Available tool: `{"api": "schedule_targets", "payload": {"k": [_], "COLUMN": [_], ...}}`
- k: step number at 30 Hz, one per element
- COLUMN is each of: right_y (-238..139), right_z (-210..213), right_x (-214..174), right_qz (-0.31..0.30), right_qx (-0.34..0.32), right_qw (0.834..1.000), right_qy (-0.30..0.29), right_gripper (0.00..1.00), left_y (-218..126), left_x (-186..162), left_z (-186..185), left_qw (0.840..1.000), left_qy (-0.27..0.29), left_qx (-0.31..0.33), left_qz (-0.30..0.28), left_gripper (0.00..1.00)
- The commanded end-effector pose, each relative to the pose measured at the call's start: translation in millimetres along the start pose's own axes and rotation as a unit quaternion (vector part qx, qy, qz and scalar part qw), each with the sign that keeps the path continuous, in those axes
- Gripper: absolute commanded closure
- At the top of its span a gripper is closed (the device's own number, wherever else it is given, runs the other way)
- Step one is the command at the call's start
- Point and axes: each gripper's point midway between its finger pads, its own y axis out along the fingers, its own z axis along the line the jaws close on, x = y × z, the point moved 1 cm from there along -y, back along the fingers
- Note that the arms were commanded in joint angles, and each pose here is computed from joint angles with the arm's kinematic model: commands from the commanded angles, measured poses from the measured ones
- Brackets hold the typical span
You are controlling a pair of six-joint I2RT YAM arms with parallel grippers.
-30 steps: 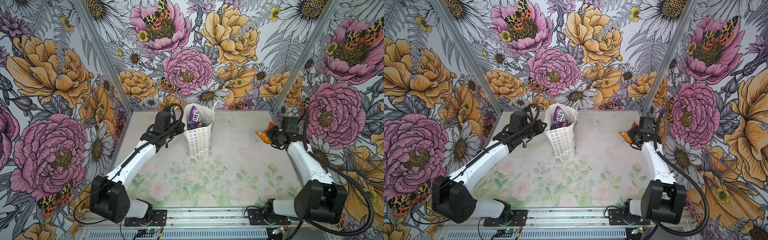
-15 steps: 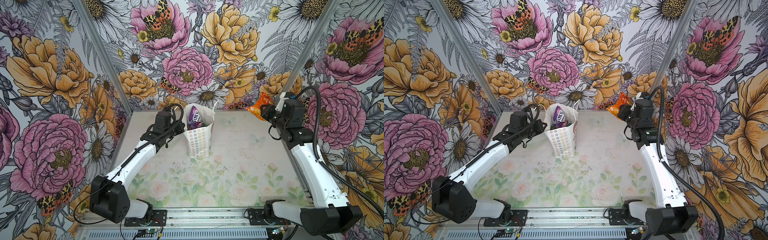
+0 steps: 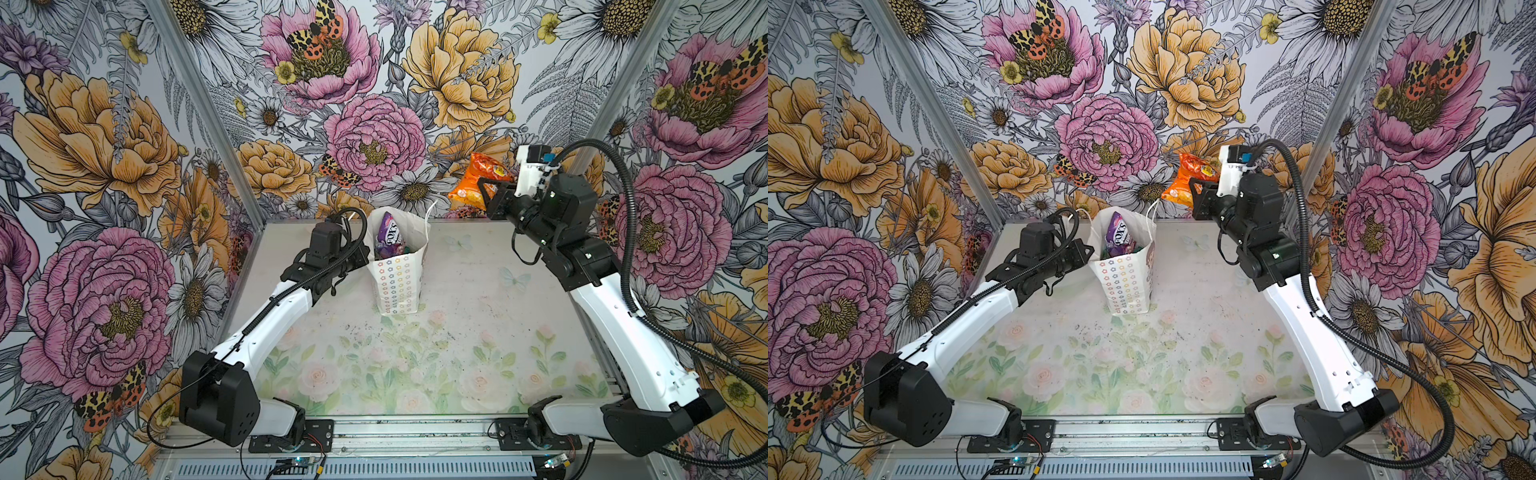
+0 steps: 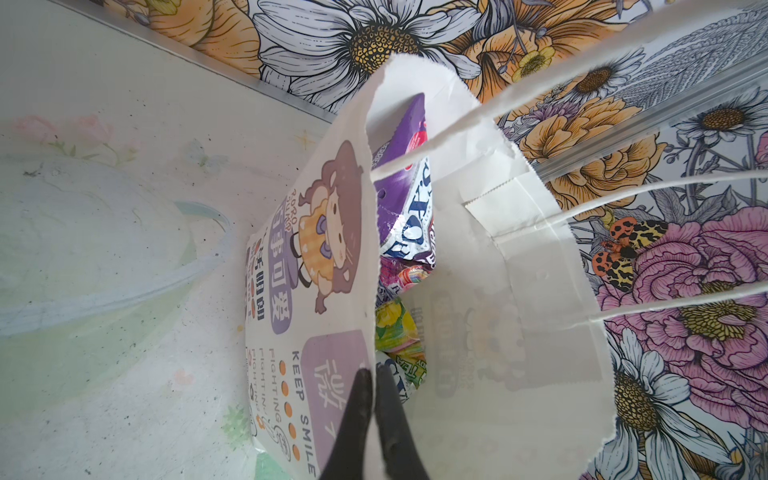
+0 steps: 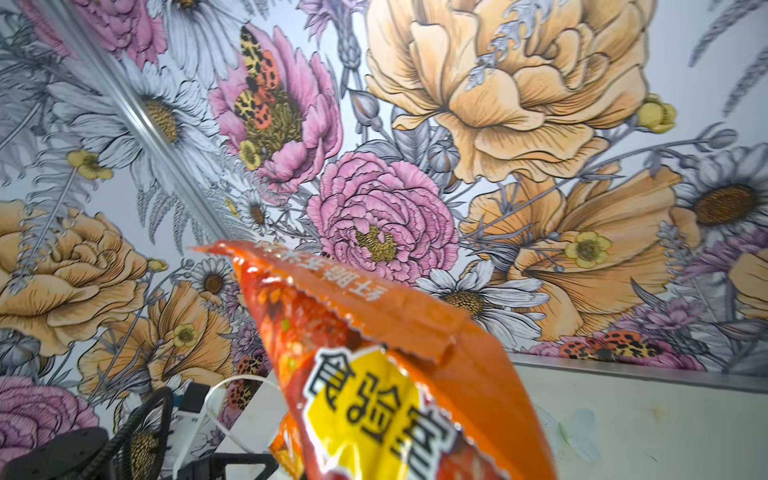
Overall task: Place the snacks into the paper bag
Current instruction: 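Carry the orange chips bag over the paper bag opening with the right gripper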
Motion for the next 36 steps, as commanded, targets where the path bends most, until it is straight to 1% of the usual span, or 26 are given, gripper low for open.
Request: {"api": "schedule_targets", "payload": {"k": [1, 3, 9, 14, 26, 36], "right_y": [11, 19, 40, 55, 101, 124], "right_z": [41, 60, 101, 120, 115, 99], "right_x": [8, 5, -12, -29, -81, -112], "right_qz": [-0.015, -0.011, 0.006, 0.021, 0.078, 0.108], "right_qx": [0.058, 0.078, 0.124, 0.144, 0.141, 0.122], "right_qw": [0.997, 0.995, 0.988, 0.983, 0.98, 0.978], "right_qy": [-0.053, -0.064, -0.089, -0.108, -0.113, -0.131], "right_gripper": [1.0, 1.0, 1.0, 1.0, 1.0, 1.0], "left_y": [-9, -10, -11, -11, -11, -13], "left_x": [16, 17, 16, 16, 15, 16], "left_z": [-13, -12, -12, -12, -10, -10], "left_qw": [0.999, 0.999, 0.999, 0.999, 0.999, 0.999], "left_qy": [0.01, 0.01, 0.009, 0.009, 0.01, 0.009], "left_qx": [-0.011, -0.011, -0.009, -0.01, -0.009, -0.009], "left_qz": [-0.03, -0.032, -0.033, -0.032, -0.031, -0.033], "left_gripper": [1.0, 1.0, 1.0, 1.0, 1.0, 1.0]}}
